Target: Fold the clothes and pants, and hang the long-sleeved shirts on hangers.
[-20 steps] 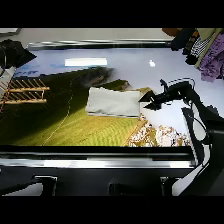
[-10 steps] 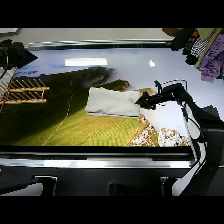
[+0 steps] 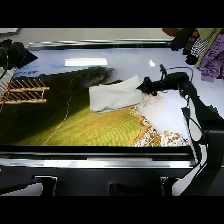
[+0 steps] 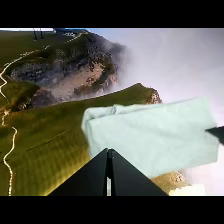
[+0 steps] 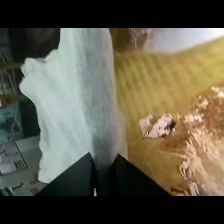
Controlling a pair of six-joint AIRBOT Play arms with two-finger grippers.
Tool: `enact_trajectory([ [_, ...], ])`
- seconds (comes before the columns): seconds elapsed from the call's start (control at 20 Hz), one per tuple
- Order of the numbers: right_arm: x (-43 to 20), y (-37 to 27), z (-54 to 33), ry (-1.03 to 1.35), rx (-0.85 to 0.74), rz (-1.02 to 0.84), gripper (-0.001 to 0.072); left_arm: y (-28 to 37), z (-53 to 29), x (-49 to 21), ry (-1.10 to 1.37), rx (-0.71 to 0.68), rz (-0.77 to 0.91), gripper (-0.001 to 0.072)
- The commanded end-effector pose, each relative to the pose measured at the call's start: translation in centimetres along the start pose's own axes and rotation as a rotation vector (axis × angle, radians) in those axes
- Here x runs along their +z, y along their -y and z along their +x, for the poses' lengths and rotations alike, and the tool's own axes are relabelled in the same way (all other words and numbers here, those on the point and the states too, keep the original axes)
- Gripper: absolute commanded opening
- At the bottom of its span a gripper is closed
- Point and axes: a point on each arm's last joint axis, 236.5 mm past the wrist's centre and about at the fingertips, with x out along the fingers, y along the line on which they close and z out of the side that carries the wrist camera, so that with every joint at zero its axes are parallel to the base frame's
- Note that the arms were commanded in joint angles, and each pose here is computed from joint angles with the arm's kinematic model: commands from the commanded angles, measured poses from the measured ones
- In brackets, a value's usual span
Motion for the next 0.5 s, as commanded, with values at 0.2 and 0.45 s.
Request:
enact_trajectory([
  [0.2,9.6,-1.4,-10.2,0.285,0.029,0.079,0.0044,0.0,0.0,-1.0,-0.041,-0.001,0.0,0.0017],
  [0.45,14.8,0.9,-18.2,0.508,0.02,0.151,0.0044,0.0,0.0,-1.1,-0.046,-0.001,0.0,0.0017],
])
